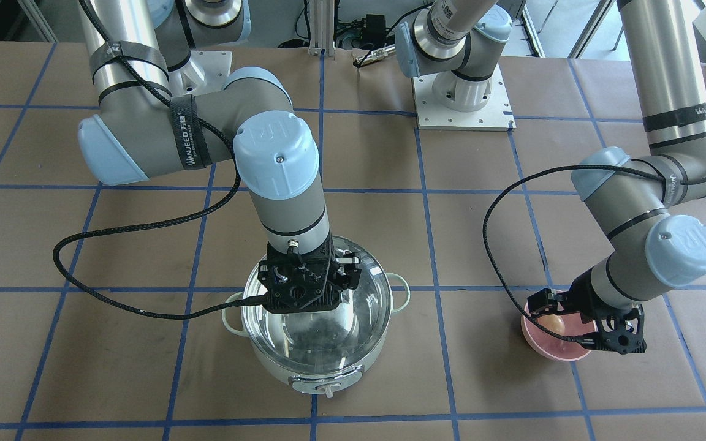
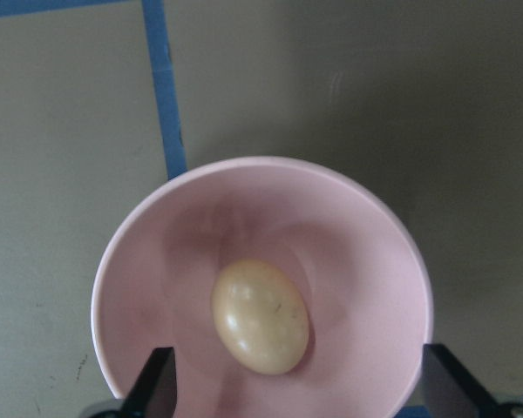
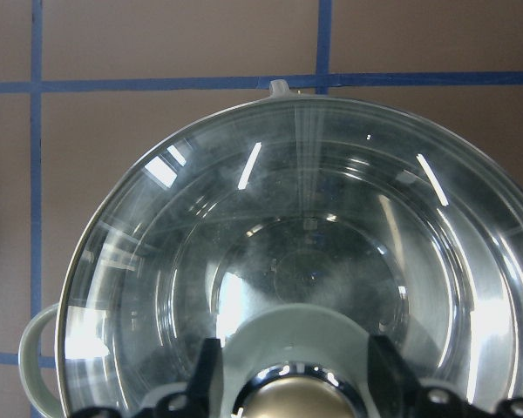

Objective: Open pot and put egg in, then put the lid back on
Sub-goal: 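Grasp the lid knob with the right gripper while the left gripper lowers into the bowl, then lift the glass lid off and set it beyond the pot with the right gripper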

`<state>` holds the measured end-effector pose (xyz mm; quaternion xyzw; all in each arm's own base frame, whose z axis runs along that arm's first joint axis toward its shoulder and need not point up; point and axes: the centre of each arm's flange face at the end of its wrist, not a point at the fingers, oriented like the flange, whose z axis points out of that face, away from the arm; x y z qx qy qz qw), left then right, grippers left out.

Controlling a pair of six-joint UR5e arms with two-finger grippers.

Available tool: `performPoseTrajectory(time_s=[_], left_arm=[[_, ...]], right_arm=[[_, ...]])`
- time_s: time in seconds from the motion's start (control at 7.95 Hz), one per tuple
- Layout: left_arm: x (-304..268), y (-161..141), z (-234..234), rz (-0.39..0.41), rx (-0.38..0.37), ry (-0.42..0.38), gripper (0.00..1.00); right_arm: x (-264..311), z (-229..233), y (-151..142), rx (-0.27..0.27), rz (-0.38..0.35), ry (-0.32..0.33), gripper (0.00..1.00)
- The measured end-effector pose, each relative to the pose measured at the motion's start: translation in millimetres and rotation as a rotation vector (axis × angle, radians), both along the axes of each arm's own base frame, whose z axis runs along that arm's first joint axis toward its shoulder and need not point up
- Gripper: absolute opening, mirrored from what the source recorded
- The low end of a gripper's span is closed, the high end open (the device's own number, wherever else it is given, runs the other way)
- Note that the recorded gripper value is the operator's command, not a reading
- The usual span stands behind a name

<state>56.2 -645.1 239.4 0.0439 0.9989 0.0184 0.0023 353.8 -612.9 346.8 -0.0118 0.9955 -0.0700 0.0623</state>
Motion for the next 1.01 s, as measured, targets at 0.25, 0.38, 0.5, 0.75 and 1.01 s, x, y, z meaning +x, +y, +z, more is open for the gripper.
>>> performPoseTrajectory(time_s=[0.25,0.38,0.5,0.75,1.01], left_arm=[[1,-1,-5,0.001,0.007,0.001,1.0],[2,-2,-7,0.001,0.009,0.001,1.0],[3,-2,-7,0.003,0.009,0.0,1.0],[15,-3,-12,0.017,0.016,-0.003,1.0],[21,-3,-17,0.028,0.024,0.0,1.0]], right_arm=[[1,1,1,0.003,0.003,-0.006,0.0],[0,5,2,0.002,0.005,-0.006,0.0],[-1,14,5,-0.004,0.012,-0.006,0.0],[-7,43,17,-0.006,0.032,0.0,0.0],[-28,77,27,-0.002,0.052,0.011,0.0]])
